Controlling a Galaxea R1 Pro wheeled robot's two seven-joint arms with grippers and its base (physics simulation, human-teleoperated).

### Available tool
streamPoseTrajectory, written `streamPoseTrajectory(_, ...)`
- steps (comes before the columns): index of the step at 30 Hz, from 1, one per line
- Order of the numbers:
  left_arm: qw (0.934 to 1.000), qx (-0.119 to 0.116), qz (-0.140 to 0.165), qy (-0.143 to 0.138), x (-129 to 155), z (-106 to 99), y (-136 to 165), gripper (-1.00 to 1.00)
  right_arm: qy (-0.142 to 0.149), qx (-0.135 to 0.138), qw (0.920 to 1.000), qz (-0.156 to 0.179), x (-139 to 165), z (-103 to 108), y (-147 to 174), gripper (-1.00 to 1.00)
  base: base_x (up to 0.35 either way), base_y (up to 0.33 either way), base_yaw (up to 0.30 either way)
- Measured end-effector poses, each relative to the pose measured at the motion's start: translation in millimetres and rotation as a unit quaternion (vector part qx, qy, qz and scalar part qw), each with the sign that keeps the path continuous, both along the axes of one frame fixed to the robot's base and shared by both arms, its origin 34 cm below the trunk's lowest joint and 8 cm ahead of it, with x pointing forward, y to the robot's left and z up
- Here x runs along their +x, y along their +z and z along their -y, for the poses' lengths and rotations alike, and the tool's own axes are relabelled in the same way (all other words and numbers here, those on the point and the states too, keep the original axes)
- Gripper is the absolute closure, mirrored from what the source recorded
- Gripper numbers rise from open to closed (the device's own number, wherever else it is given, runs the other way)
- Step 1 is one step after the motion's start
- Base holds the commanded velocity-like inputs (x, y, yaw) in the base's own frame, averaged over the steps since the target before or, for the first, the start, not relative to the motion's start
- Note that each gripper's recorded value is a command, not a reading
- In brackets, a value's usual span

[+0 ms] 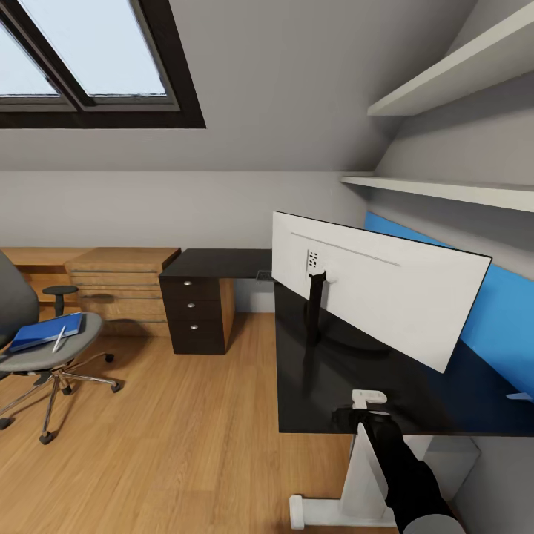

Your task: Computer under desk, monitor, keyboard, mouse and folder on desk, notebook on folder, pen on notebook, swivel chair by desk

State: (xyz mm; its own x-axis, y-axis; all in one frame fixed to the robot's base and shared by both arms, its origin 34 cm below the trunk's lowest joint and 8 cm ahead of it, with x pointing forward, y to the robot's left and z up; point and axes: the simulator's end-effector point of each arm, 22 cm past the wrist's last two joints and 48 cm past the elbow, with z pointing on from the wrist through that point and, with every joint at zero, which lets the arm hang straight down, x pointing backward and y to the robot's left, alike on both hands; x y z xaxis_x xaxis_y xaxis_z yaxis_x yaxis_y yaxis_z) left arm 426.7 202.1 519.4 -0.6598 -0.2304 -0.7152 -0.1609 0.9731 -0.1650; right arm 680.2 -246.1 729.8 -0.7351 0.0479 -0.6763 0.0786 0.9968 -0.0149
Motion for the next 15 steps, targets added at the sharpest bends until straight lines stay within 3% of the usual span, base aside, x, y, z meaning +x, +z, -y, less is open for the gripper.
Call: streamPoseTrajectory(15,1.0,0.0,0.001,0.0,0.2,0.0,0.2,-1.0,-0.001,0.001,1.0,0.0,-0.1,0.1,-0.1,1.0,0.0,0.0,0.0)
